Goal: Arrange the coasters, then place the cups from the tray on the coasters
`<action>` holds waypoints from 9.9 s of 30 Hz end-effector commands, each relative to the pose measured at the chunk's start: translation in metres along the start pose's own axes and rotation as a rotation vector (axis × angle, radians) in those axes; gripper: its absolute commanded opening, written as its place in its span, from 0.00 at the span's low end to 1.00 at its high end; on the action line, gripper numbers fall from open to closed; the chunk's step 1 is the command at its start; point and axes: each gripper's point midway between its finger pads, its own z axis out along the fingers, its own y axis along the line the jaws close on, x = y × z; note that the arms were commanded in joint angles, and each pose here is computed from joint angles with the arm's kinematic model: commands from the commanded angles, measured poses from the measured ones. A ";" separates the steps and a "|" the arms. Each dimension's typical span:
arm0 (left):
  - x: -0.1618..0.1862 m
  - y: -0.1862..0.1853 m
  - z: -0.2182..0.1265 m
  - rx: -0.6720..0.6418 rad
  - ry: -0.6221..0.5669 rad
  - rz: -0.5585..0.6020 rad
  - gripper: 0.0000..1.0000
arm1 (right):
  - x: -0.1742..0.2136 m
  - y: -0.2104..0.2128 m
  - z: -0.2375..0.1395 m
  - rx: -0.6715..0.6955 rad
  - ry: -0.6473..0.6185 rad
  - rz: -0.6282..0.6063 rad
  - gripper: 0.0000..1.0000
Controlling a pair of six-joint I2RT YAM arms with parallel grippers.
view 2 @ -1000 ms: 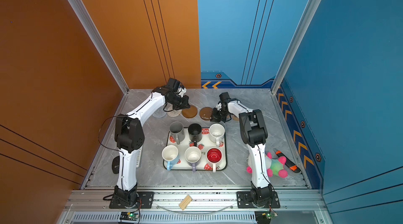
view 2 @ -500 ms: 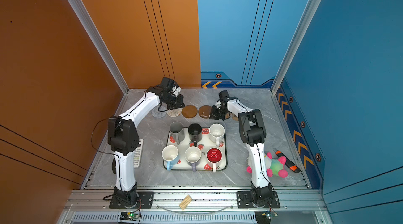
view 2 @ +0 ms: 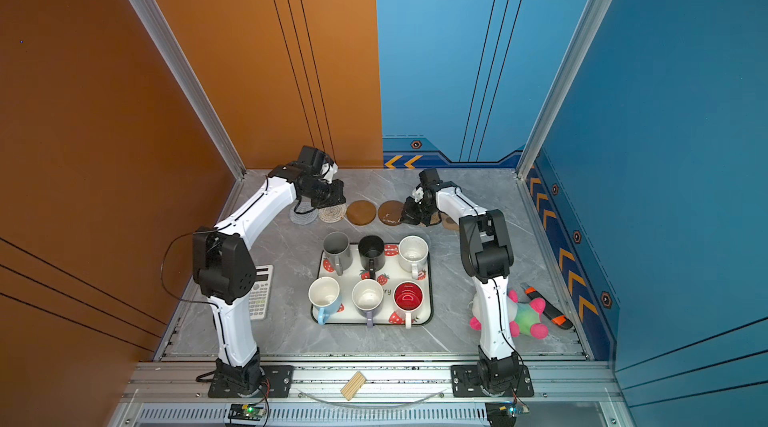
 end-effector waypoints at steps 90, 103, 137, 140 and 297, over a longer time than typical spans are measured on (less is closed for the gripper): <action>-0.007 -0.057 -0.069 0.036 -0.169 0.077 0.00 | -0.028 -0.150 -0.166 0.136 -0.316 0.249 0.39; -0.007 -0.055 -0.069 0.039 -0.167 0.075 0.24 | -0.032 -0.195 -0.132 0.208 -0.253 0.324 0.43; -0.010 -0.051 -0.067 0.038 -0.174 0.072 0.48 | -0.058 -0.218 -0.081 0.194 -0.202 0.380 0.33; -0.010 -0.050 -0.067 0.038 -0.171 0.071 0.48 | -0.060 -0.218 -0.079 0.192 -0.202 0.382 0.33; 0.101 0.000 -0.146 -0.013 -0.571 0.137 0.59 | 0.185 -0.053 -0.064 0.560 -0.292 -0.232 0.36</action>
